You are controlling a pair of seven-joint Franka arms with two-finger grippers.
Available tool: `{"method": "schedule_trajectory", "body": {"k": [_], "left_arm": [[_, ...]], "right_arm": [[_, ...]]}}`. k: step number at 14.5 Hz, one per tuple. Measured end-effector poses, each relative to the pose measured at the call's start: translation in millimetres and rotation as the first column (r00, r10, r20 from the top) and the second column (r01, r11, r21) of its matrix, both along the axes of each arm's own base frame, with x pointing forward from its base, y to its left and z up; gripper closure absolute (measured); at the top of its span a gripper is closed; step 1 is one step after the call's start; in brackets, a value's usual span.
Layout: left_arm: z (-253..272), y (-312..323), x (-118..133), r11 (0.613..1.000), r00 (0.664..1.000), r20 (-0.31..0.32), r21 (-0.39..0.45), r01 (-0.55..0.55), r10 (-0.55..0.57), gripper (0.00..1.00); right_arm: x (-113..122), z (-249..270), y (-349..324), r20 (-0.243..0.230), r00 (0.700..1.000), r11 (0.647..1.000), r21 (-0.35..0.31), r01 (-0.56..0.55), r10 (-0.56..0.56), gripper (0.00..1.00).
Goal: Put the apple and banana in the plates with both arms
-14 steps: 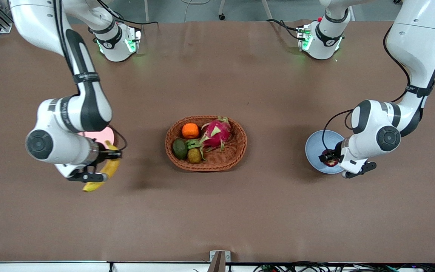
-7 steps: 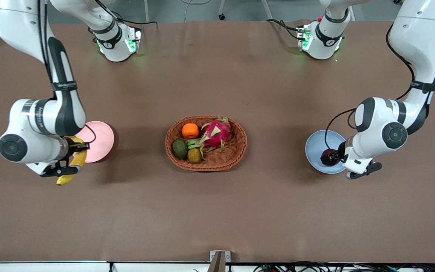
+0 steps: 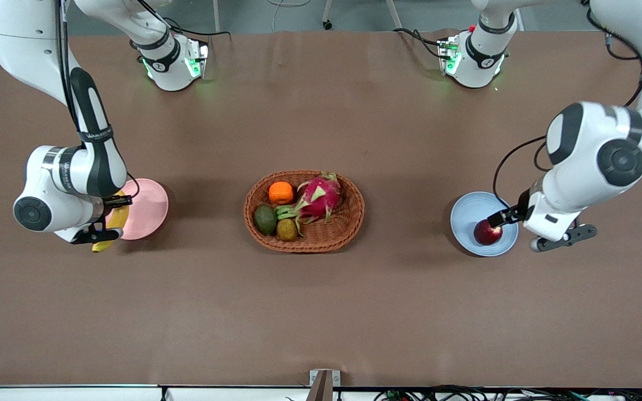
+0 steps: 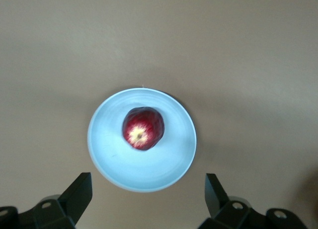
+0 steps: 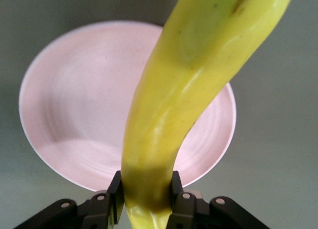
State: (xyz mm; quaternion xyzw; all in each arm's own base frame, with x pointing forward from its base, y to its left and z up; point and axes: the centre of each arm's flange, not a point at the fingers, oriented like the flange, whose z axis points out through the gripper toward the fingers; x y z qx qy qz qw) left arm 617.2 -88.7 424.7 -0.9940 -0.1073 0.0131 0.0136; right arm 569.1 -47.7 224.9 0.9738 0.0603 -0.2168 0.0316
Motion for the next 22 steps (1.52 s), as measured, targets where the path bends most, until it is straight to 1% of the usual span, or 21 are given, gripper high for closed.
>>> {"method": "schedule_trajectory", "body": {"k": [2, 4, 8, 9, 11, 13, 14, 15, 16, 19, 22], "left_arm": [[50, 7, 1, 0.997, 0.997, 0.027, 0.013, 0.074, -0.074, 0.0], [95, 18, 0, 0.992, 0.991, 0.054, 0.026, 0.121, -0.123, 0.0], [171, 35, -16, 0.987, 0.986, 0.049, 0.045, 0.154, -0.156, 0.0], [185, 35, -21, 0.986, 0.986, 0.038, 0.046, 0.159, -0.161, 0.0], [201, 32, -30, 0.984, 0.985, 0.015, 0.047, 0.17, -0.171, 0.0], [219, 26, -40, 0.98, 0.98, 0.031, 0.042, 0.193, -0.195, 0.0], [228, 22, -48, 0.978, 0.978, 0.033, 0.041, 0.206, -0.207, 0.0], [235, 20, -57, 0.976, 0.976, 0.031, 0.036, 0.213, -0.214, 0.0], [238, 22, -64, 0.976, 0.976, 0.028, 0.02, 0.218, -0.218, 0.0], [233, 40, -80, 0.975, 0.975, 0.007, -0.023, 0.221, -0.221, 0.0], [229, 40, -87, 0.974, 0.974, -0.003, -0.027, 0.226, -0.226, 0.0]], "right_arm": [[-5, -5, 0, -0.013, 1.0, 1.0, 0.001, 0.0, 0.0, 0.6], [-7, -7, 2, -0.019, 1.0, 1.0, 0.002, -0.002, 0.002, 0.6], [-13, -15, 6, -0.024, 1.0, 1.0, 0.004, -0.011, 0.011, 0.59], [-15, -18, 7, -0.025, 1.0, 1.0, 0.005, -0.011, 0.011, 0.59], [-17, -20, 7, -0.03, 0.999, 1.0, 0.005, -0.011, 0.011, 0.42], [-17, -20, 7, -0.032, 0.999, 1.0, 0.005, -0.01, 0.011, 0.24], [-17, -19, 7, -0.029, 1.0, 1.0, 0.005, -0.01, 0.01, 0.13], [-14, -14, 7, -0.019, 1.0, 1.0, 0.006, -0.01, 0.01, 0.04], [-7, -2, 8, 0.002, 1.0, 1.0, 0.008, -0.01, 0.01, 0.0], [23, 66, 7, 0.115, 0.993, 1.0, 0.016, -0.009, 0.007, 0.0], [46, 154, 0, 0.17, 0.985, 1.0, 0.024, 0.008, -0.012, 0.0]]}}
